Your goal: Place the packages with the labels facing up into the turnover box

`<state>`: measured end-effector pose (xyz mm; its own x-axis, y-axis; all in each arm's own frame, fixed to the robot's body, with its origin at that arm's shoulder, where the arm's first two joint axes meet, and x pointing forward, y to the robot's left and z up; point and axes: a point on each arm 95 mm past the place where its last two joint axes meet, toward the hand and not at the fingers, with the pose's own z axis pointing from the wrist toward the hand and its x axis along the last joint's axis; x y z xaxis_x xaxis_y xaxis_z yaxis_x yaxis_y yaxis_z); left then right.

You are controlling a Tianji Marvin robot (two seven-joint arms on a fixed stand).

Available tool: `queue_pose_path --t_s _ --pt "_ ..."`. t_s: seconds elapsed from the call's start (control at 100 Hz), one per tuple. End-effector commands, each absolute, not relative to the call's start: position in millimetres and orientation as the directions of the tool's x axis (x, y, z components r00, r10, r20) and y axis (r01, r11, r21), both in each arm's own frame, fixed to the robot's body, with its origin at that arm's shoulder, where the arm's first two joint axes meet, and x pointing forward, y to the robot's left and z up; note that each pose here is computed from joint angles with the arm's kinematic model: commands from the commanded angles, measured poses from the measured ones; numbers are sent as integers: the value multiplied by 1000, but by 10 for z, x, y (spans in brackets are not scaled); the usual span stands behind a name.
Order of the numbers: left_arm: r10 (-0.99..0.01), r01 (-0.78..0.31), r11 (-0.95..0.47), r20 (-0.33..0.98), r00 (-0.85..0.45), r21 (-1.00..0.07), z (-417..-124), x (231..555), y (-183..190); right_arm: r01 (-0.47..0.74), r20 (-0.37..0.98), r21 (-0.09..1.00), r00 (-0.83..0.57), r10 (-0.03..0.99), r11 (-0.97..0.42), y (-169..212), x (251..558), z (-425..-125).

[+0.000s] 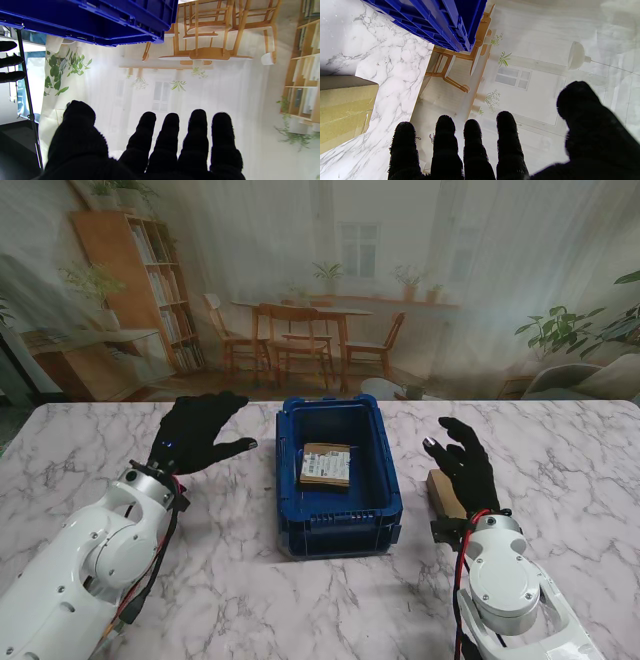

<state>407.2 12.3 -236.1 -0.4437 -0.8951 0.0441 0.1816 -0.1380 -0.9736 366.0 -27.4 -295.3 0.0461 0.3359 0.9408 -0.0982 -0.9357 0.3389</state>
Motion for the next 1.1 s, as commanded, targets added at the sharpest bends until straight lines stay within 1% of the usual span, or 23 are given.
queue_pose_path --t_s 0.0,0.17,0.39,0.56,0.8,0.98,1.09 --pt "-907 127 -142 78 -414 -982 -2609 4011 183 -105 938 346 49 342 -932 -274 3645 -2967" --pt "-920 109 -157 105 -378 -982 -2813 3959 263 -161 851 520 21 524 -839 -286 3632 -3008" --pt "-920 114 -166 112 -376 -980 -2812 3949 310 -210 738 664 27 674 -718 -409 3527 -3062" --pt "-922 114 -166 113 -370 -980 -2820 3944 337 -210 646 755 69 761 -622 -551 3463 -3181" --pt "-919 107 -162 110 -378 -981 -2824 3950 323 -169 476 876 156 865 -452 -735 3393 -3405" --pt "-918 99 -149 101 -383 -984 -2827 3949 315 -107 348 937 198 916 -333 -811 3381 -3519" --pt "-918 100 -140 92 -386 -985 -2830 3950 314 -61 294 956 222 930 -288 -807 3396 -3580"
